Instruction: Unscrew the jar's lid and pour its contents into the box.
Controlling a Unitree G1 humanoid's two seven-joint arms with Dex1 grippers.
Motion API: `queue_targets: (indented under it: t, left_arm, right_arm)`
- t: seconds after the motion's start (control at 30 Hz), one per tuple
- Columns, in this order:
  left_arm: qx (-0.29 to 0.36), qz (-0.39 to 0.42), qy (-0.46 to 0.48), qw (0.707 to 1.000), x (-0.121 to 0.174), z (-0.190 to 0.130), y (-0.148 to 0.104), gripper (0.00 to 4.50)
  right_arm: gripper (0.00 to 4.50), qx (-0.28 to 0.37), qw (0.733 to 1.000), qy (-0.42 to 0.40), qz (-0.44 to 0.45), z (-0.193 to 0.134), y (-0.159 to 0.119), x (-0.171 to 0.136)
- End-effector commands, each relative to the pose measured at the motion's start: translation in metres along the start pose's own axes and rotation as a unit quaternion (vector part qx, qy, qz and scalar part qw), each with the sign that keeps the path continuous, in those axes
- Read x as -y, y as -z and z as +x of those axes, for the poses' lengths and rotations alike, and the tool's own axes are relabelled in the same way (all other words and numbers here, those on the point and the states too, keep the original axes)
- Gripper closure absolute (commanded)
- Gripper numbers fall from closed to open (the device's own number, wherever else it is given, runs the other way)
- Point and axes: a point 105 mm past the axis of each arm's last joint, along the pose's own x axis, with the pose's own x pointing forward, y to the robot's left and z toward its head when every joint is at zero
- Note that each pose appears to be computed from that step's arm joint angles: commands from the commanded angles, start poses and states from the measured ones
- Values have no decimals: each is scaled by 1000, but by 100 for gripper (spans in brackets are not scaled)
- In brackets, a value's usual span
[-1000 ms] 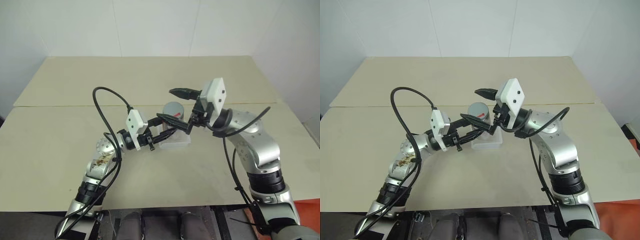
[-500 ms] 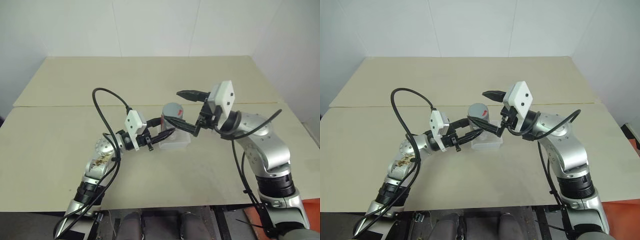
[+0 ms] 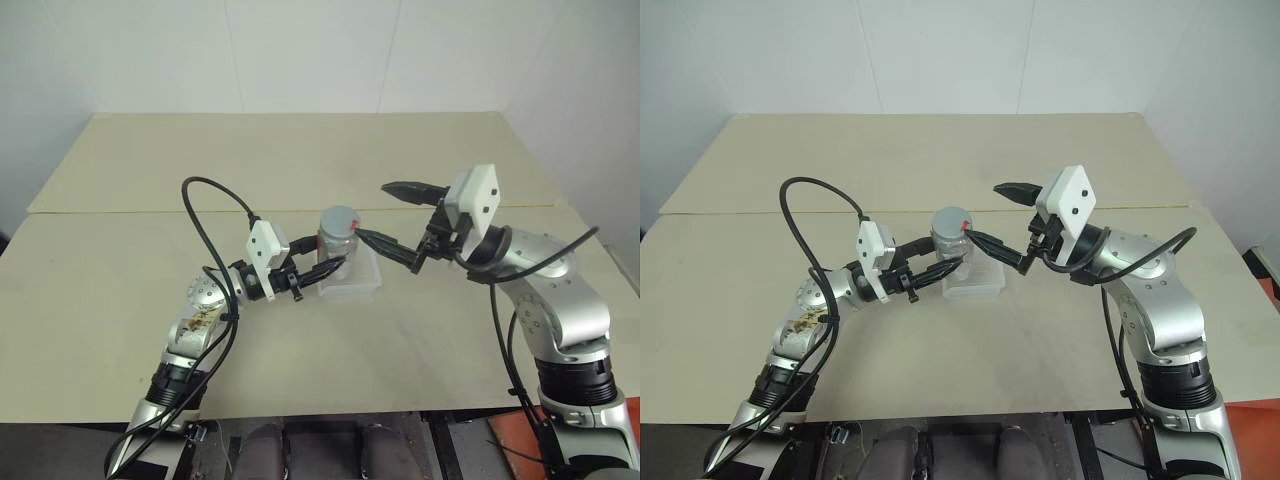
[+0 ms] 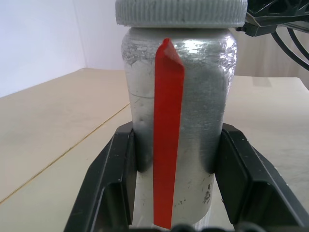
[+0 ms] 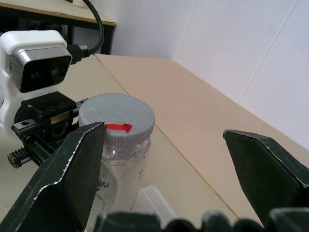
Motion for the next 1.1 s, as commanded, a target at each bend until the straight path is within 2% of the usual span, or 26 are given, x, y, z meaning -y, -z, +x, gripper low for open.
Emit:
queue_targets:
  t: [0.03, 0.23, 0.63, 1.1]
  left_arm:
    - [24, 24, 3, 999, -1, 1, -14, 257]
    - [26, 24, 2, 999, -1, 1, -14, 257]
    - [33, 24, 1, 999, 2, 5, -14, 257]
    - [33, 24, -7, 999, 1, 1, -14, 257]
  right_arm:
    - [3, 31, 999, -15, -14, -6, -19, -3]
    - [3, 55, 997, -63, 0, -4, -31, -19]
    - [3, 44, 998, -44, -9, 31, -20, -17]
    - [3, 50, 998, -32, -6, 35, -16, -8]
